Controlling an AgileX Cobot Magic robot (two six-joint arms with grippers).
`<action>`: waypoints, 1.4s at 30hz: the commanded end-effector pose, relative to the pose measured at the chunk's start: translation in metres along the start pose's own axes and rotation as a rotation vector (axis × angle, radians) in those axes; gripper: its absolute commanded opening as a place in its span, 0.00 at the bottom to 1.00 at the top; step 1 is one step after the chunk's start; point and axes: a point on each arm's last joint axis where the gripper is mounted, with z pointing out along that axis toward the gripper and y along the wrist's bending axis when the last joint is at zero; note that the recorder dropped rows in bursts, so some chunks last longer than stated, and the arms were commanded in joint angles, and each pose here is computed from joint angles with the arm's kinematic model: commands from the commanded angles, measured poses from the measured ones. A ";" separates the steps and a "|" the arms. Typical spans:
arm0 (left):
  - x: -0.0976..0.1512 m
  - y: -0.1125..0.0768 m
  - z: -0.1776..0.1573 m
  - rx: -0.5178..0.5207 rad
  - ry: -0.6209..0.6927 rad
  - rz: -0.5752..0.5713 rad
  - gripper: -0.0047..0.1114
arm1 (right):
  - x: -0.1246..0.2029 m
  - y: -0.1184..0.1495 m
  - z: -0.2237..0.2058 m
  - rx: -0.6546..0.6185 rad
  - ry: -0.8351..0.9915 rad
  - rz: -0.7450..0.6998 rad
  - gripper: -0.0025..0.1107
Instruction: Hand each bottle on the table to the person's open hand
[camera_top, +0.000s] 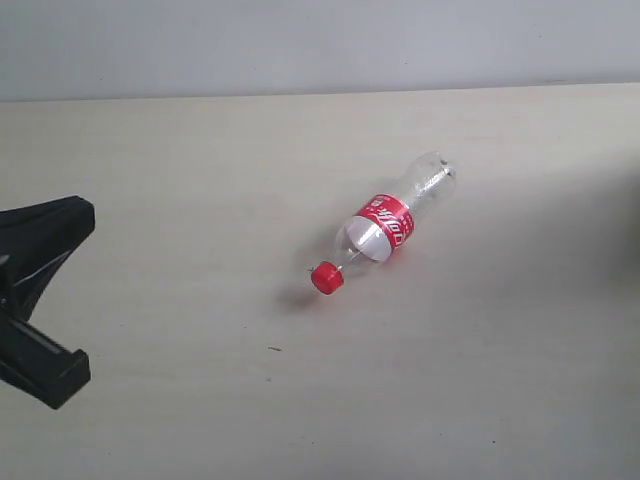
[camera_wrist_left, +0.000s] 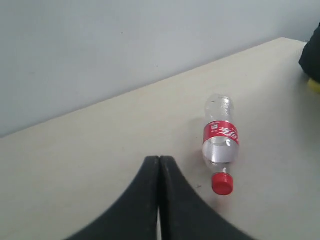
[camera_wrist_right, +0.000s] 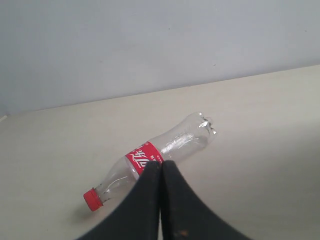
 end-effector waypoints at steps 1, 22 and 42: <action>-0.009 0.010 -0.002 -0.119 -0.061 0.136 0.04 | 0.001 -0.001 0.000 0.003 -0.002 -0.004 0.02; -0.080 -0.002 0.006 0.277 0.283 0.559 0.04 | 0.001 -0.001 0.000 0.003 -0.002 -0.004 0.02; 0.019 -0.026 -0.016 0.621 -0.151 0.205 0.04 | 0.001 -0.001 0.000 0.003 -0.002 -0.004 0.02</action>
